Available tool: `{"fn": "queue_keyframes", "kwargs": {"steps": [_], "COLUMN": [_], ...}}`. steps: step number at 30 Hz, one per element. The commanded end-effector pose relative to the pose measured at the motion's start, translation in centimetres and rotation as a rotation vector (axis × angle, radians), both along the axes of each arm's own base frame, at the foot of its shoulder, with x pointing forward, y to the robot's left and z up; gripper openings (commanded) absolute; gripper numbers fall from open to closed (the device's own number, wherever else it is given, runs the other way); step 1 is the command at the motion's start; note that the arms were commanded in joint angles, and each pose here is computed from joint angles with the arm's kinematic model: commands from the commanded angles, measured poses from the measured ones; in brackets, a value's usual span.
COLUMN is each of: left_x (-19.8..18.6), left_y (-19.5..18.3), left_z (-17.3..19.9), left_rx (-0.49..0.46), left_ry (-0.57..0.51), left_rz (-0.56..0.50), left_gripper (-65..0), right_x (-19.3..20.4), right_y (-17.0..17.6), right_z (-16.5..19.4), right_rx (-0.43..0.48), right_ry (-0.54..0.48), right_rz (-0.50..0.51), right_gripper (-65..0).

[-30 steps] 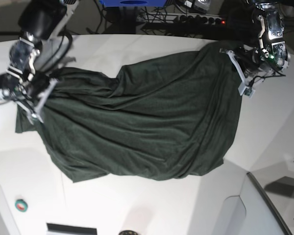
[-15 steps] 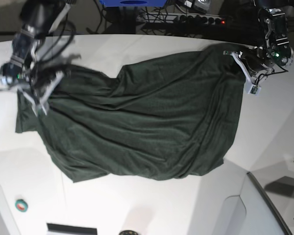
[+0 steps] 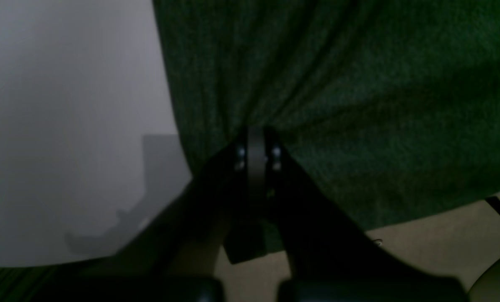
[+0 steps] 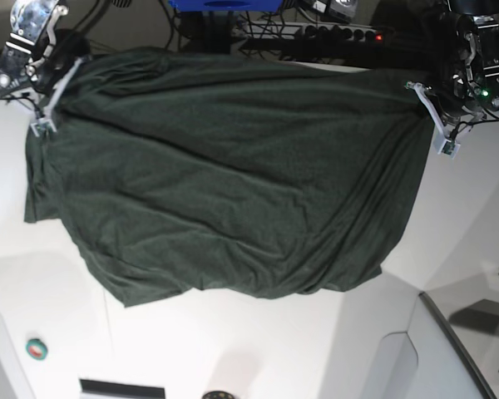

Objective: Layout the t-shirt on the table in an organized manner, then fold the t-shirt properly
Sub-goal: 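Pull the shirt edge taut between both grippers, then drag the shirt with the right gripper along its side to straighten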

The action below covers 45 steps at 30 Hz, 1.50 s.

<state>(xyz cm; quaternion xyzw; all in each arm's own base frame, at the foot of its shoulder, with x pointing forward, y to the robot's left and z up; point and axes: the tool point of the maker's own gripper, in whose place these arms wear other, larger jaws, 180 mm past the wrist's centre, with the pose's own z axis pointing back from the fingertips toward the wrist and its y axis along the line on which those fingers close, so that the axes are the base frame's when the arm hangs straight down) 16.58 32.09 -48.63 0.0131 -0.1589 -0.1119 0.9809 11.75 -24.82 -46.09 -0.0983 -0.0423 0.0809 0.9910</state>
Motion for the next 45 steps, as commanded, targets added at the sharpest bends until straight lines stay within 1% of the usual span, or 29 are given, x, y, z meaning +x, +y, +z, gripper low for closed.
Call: {"fn": "queue_keyframes", "kwargs": {"steps": [1, 2, 4, 6, 7, 9, 11, 13, 15, 17, 18, 20, 21, 22, 25, 29, 31, 33, 34, 36, 39, 42, 44, 45], "left_x": [-1.0, -0.7, 1.2, 3.2, 4.3, 6.5, 8.7, 10.8, 13.0, 14.2, 14.8, 15.4, 15.7, 15.7, 14.9, 13.7, 12.4, 11.6, 11.3, 11.1, 11.1, 11.8, 12.6, 13.0], "left_y": [1.2, 1.2, 0.9, 0.5, 0.2, -0.1, -0.1, -0.9, -1.9, -3.1, -3.3, -3.4, -3.4, -3.6, -3.1, -1.7, -0.5, 0.4, 0.7, 1.5, 2.1, 2.2, 2.0, 1.9], "left_z": [0.0, 0.1, 1.4, 3.1, 4.0, 5.5, 6.4, 6.4, 6.3, 5.4, 4.9, 3.8, 3.4, 2.7, 1.2, 0.7, 0.5, 0.4, 0.4, 0.6, 0.9, 1.8, 2.5, 2.8], "left_rx": [0.048, 0.05, 0.062, 0.076, 0.082, 0.092, 0.096, 0.053, 0.003, -0.045, -0.051, -0.034, -0.017, 0.003, 0.076, 0.115, 0.137, 0.155, 0.16, 0.175, 0.186, 0.197, 0.202, 0.205], "left_ry": [0.055, 0.047, -0.006, -0.07, -0.106, -0.159, -0.177, -0.208, -0.232, -0.223, -0.216, -0.209, -0.213, -0.21, -0.17, -0.135, -0.113, -0.102, -0.098, -0.095, -0.096, -0.124, -0.151, -0.162], "left_rz": [-0.003, -0.004, -0.024, -0.05, -0.062, -0.072, -0.062, -0.03, 0.001, 0.026, 0.057, 0.104, 0.111, 0.103, 0.064, 0.062, 0.062, 0.063, 0.066, 0.068, 0.07, 0.064, 0.058, 0.052], "left_gripper": [-65.0, -65.0, -65.0, -65.0, -65.0, -65.0, -65.0, -65.0, -65.0, -65.0, -65.0, -65.0, -65.0, -65.0, -65.0, -65.0, -65.0, -65.0, -65.0, -65.0, -65.0, -65.0, -65.0, -65.0], "right_x": [2.5, 3.7, 6.3, 9.7, 11.7, 15.3, 19.1, 22.1, 24.3, 24.7, 24.6, 24.4, 24.2, 24.1, 23.4, 21.6, 20.5, 19.9, 19.6, 19.2, 18.7, 17.9, 17.8, 17.7], "right_y": [-0.4, -0.6, -1.2, -2.8, -3.2, -3.5, -3.9, -3.3, -2.6, -2.5, -2.8, -2.8, -3.0, -4.0, -5.3, -8.1, -9.7, -11.2, -11.8, -12.5, -13.7, -15.3, -16.8, -17.4], "right_z": [1.8, 2.9, 4.5, 6.3, 6.9, 7.3, 6.7, 5.1, 3.5, 2.1, 1.7, 1.1, 0.8, 0.6, -0.4, -1.7, -2.2, -2.0, -2.0, -1.9, -1.3, -0.5, 1.1, 2.1], "right_rx": [-0.022, -0.038, -0.062, -0.097, -0.094, -0.079, -0.04, 0.04, 0.12, 0.175, 0.183, 0.197, 0.194, 0.169, 0.142, 0.096, 0.087, 0.079, 0.076, 0.074, 0.047, 0.0, -0.05, -0.078], "right_ry": [-0.097, -0.138, -0.211, -0.284, -0.315, -0.341, -0.351, -0.353, -0.345, -0.312, -0.296, -0.291, -0.3, -0.323, -0.352, -0.315, -0.312, -0.337, -0.345, -0.359, -0.391, -0.436, -0.496, -0.527], "right_rz": [0.009, 0.013, 0.018, 0.027, 0.028, 0.053, 0.088, 0.11, 0.116, 0.099, 0.094, 0.09, 0.072, 0.03, -0.035, -0.133, -0.229, -0.333, -0.369, -0.424, -0.502, -0.608, -0.674, -0.683], "right_gripper": [-62.9, -62.7, -62.3, -62.1, -62.1, -62.1, -62.4, -62.7, -62.7, -62.9, -62.9, -62.9, -62.9, -62.9, -62.9, -62.9, -62.9, -62.9, -62.9, -62.9, -62.9, -62.9, -62.9, -62.9]}}
